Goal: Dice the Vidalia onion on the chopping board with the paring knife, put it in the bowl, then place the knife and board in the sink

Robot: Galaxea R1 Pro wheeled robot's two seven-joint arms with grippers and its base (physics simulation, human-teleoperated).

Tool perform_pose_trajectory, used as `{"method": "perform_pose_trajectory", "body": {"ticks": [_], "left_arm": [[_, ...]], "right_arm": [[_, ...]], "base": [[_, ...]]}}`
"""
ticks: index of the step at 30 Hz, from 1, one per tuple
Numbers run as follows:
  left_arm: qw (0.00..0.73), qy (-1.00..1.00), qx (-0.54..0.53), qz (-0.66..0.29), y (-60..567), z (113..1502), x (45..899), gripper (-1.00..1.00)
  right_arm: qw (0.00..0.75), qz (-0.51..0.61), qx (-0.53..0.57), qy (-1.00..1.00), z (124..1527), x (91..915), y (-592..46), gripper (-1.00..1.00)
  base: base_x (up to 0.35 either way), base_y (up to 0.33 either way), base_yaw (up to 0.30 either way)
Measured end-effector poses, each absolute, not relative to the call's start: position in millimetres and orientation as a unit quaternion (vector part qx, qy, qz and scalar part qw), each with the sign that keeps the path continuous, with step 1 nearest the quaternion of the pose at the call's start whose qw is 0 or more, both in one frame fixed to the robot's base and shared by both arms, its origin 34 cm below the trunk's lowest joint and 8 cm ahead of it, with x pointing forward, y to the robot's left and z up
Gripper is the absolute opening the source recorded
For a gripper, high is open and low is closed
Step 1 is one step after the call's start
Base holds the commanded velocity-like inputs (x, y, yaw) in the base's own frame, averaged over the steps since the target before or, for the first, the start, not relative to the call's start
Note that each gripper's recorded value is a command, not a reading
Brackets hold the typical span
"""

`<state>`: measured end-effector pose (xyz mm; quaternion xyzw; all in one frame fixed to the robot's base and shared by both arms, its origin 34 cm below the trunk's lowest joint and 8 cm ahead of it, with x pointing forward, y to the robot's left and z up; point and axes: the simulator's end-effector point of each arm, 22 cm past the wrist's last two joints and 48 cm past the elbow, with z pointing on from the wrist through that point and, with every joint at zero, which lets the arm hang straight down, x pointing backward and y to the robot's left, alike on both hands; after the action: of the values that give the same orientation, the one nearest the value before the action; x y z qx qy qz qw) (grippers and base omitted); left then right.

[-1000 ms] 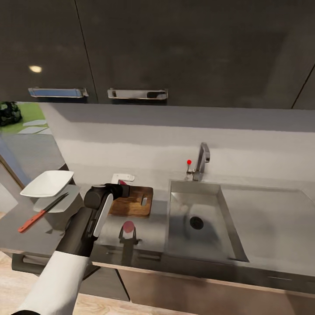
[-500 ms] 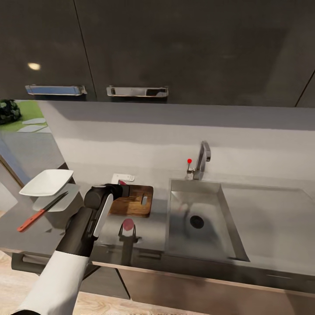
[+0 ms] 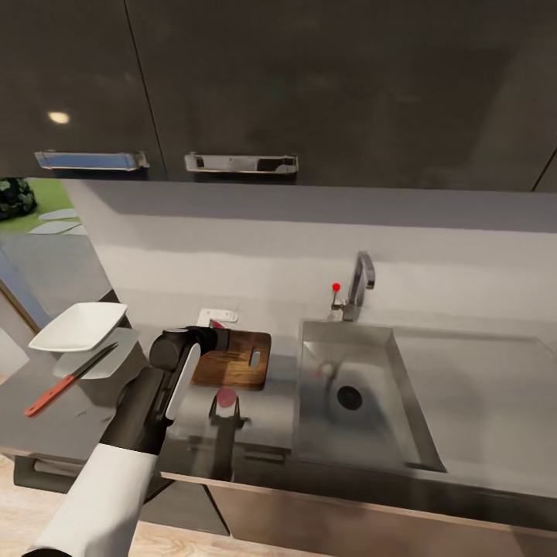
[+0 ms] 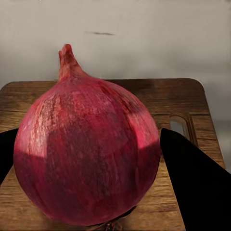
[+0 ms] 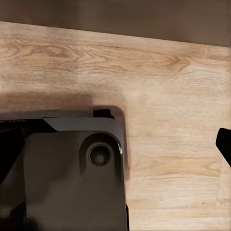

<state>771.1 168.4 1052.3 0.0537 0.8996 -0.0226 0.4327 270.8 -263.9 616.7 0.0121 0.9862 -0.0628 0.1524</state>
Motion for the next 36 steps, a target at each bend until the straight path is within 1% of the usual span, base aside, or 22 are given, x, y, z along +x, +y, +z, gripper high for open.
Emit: {"method": "perform_pose_trajectory", "body": {"ticks": [36], "left_arm": [[0.421,0.905,0.054,-0.022,168.6,1040.1,770.0,-1.00]], "right_arm": [[0.150,-0.065,0.012,0.986,616.0,269.1,-267.5,1.00]], "base": [[0.005,0.000,0.000]]}}
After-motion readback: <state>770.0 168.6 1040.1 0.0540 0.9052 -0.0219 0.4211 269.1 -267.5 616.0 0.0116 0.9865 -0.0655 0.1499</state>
